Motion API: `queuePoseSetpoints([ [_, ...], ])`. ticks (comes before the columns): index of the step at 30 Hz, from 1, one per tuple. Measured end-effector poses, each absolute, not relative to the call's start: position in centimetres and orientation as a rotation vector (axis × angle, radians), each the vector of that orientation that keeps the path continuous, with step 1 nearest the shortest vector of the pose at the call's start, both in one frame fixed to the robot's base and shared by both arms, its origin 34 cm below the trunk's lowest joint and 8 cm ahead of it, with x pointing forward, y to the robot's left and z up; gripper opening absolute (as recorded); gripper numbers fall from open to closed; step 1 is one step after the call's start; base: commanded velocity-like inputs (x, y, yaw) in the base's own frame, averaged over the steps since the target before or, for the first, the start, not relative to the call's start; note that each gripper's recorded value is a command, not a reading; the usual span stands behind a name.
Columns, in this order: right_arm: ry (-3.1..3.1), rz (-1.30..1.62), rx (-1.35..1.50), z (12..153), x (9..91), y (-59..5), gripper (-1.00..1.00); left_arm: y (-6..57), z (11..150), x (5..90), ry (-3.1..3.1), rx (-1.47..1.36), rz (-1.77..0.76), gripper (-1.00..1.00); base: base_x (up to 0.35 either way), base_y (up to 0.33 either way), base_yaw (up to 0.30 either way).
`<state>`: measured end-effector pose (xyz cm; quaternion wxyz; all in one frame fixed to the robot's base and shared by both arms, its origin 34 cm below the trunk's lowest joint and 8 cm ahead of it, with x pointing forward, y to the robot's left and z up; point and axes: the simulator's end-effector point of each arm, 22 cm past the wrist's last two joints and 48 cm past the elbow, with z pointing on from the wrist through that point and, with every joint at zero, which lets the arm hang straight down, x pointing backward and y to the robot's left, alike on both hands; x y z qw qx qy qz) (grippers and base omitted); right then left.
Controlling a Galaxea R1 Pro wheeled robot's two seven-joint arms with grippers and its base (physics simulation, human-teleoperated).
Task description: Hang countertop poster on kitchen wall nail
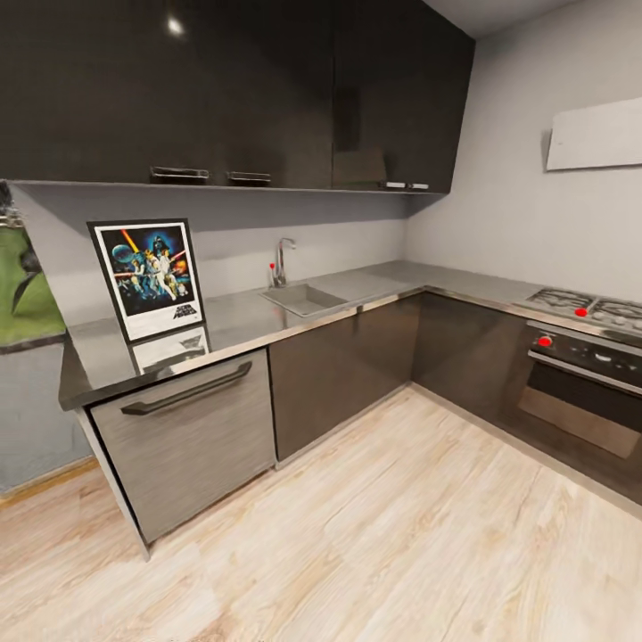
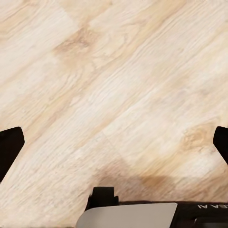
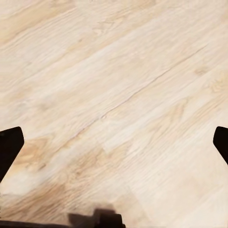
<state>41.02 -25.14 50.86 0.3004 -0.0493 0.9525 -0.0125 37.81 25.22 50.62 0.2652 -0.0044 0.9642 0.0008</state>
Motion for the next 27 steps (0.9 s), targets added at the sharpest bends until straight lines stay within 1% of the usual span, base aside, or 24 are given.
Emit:
queuePoseSetpoints([
  [27,2.529,-0.034,-0.131,50.84,41.01,-25.14,1.0,25.23,50.68,37.92,2.601,-0.013,0.002,1.0,0.001,-0.002,0.289],
])
